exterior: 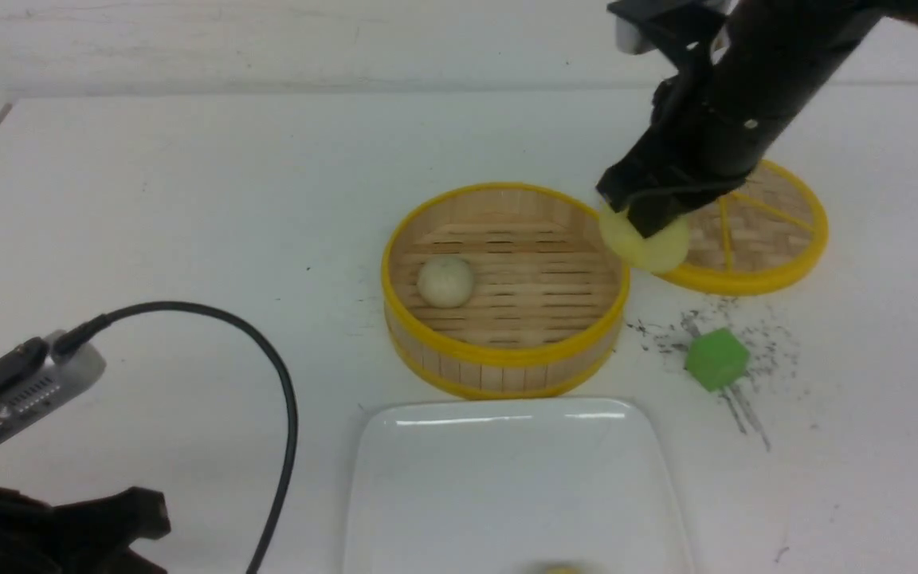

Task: Put the steamed buns into the plate on the white tablecloth.
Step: 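Move the steamed bun from the bamboo steamer onto the white plate with the right gripper, then reach into the bamboo steamer and grasp a bun with the left gripper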

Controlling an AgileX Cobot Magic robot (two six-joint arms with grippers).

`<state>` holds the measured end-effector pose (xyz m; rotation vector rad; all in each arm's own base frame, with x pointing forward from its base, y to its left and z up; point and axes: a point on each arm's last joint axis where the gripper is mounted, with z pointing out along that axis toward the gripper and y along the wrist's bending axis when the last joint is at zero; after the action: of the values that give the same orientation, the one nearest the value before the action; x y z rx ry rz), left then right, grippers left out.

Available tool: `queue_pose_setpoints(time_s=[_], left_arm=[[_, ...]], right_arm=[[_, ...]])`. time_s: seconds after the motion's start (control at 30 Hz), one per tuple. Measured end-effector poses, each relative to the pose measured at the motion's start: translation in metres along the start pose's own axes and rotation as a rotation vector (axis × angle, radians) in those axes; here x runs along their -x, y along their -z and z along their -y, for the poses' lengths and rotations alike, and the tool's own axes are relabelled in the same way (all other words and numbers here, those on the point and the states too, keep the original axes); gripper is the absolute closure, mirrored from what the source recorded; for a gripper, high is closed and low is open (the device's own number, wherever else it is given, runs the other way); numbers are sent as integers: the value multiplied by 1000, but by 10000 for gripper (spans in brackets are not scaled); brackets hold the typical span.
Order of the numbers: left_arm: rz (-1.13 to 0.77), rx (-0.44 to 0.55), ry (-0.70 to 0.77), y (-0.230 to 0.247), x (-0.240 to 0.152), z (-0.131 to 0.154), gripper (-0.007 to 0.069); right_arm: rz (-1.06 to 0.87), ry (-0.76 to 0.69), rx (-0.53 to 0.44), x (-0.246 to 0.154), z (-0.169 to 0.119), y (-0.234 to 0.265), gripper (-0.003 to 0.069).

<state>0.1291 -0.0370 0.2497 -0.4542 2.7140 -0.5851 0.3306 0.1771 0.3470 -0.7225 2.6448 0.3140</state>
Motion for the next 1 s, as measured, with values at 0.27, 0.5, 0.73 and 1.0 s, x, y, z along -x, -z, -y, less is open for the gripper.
queue_pose_setpoints(time_s=[0.27, 0.5, 0.73, 1.0], left_arm=[[26, -6, 0, 0, 2, 1, 498], [67, -16, 0, 0, 6, 1, 489], [77, -18, 0, 0, 7, 2, 482], [94, -22, 0, 0, 9, 2, 473]], right_arm=[[-234, 12, 102, -60, -37, -57, 634], [-214, 119, 82, -84, -70, -114, 595], [-248, 74, 71, -91, -86, -149, 406], [-279, 45, 83, -84, -92, -130, 126]])
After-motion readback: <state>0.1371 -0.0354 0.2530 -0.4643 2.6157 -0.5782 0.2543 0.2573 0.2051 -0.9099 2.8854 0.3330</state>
